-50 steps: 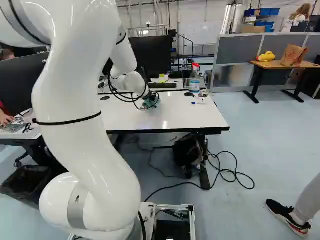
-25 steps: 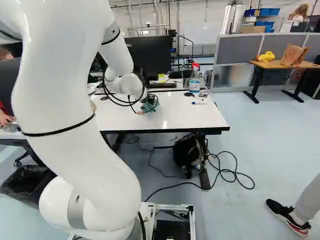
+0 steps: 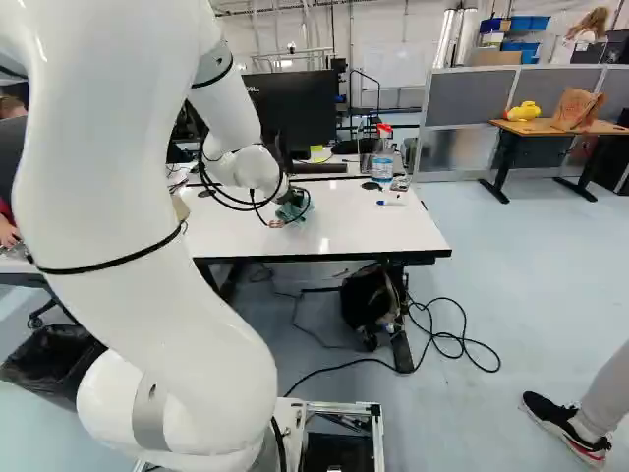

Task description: Clean the table with the green towel

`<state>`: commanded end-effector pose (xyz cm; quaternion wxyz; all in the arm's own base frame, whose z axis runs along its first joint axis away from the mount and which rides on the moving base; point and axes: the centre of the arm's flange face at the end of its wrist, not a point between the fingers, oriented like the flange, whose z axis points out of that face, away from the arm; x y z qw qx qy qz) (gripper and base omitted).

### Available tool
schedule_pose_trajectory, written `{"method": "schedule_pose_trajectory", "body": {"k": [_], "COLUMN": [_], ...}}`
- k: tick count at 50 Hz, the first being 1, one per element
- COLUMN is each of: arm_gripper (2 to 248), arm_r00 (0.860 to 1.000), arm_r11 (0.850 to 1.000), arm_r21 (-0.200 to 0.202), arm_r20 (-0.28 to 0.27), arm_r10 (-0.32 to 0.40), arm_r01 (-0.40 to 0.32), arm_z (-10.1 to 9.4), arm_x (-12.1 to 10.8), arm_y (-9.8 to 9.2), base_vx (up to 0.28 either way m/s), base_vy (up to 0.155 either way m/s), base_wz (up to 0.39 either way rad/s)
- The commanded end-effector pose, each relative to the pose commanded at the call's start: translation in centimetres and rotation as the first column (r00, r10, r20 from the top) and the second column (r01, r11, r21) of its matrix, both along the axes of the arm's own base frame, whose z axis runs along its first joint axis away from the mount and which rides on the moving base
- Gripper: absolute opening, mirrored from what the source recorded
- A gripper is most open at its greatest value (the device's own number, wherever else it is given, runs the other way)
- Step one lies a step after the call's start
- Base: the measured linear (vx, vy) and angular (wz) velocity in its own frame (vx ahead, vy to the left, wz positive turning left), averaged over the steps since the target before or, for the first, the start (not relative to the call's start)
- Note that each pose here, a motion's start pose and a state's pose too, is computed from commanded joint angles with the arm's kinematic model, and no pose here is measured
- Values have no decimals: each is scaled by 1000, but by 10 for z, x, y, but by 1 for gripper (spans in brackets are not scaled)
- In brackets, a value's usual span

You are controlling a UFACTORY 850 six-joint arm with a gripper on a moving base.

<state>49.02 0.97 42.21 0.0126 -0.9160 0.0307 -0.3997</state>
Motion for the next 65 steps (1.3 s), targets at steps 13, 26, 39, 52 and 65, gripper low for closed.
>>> {"method": "schedule_pose_trajectory", "body": {"k": [13, 26, 39, 52, 65], "arm_gripper": [53, 53, 53, 53, 53], "arm_r00": [1000, 999, 996, 992, 986], "arm_r11": [1000, 1000, 997, 994, 988], "arm_r21": [0, 1, 1, 1, 1], "arm_r20": [7, 37, 60, 61, 62], "arm_r10": [1, 31, 71, 113, 154], "arm_r01": [-1, -31, -72, -113, -154], "arm_z": [4, 17, 29, 29, 29], "arm_x": [-1, 2, 0, 0, 0], "arm_y": [0, 15, 35, 56, 77], "base_vx": [0, 0, 0, 0, 0], "base_vy": [0, 0, 0, 0, 0], "base_wz": [0, 0, 0, 0, 0]}}
